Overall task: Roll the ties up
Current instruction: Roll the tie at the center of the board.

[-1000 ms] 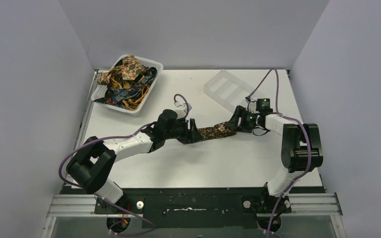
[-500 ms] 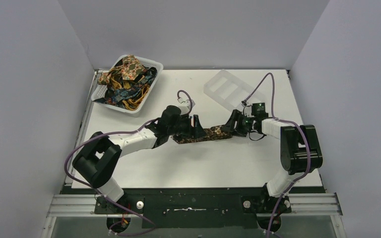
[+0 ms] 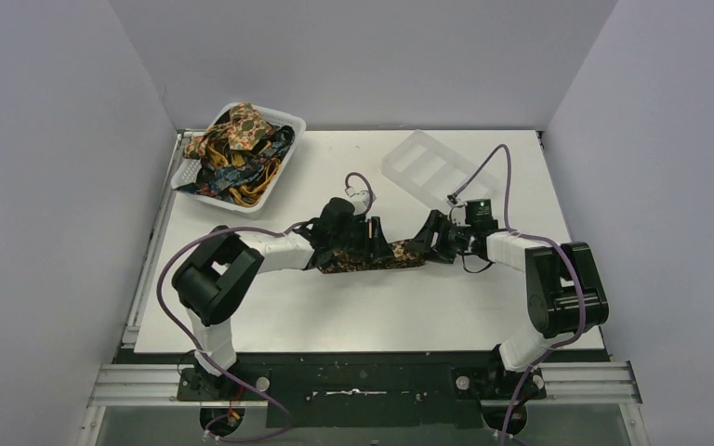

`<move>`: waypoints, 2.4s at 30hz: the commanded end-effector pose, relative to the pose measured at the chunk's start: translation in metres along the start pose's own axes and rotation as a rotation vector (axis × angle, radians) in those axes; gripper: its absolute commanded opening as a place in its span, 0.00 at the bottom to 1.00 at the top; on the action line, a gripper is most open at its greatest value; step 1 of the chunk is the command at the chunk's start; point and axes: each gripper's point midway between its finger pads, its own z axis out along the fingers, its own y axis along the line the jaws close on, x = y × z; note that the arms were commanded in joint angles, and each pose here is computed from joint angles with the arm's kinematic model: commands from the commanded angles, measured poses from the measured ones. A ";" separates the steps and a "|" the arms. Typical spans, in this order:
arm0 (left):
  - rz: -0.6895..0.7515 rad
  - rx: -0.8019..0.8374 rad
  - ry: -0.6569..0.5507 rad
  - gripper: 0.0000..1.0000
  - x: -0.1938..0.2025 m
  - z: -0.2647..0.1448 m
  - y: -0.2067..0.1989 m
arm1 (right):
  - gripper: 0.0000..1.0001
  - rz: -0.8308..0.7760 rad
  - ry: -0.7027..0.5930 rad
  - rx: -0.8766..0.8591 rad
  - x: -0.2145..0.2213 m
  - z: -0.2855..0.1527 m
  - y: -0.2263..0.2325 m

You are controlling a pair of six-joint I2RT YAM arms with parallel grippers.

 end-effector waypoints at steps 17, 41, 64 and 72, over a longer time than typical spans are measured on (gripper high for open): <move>-0.050 0.070 -0.027 0.31 0.000 0.027 -0.008 | 0.69 -0.109 -0.032 -0.090 -0.016 -0.015 0.001; -0.015 -0.061 0.008 0.30 0.010 0.027 0.020 | 0.64 -0.166 0.001 -0.158 0.001 0.000 0.002; 0.000 -0.094 0.005 0.30 0.006 0.026 0.023 | 0.34 -0.118 -0.056 -0.142 -0.009 -0.012 0.016; 0.011 -0.065 -0.010 0.31 -0.005 0.027 0.013 | 0.18 -0.119 -0.066 -0.096 -0.018 -0.020 0.024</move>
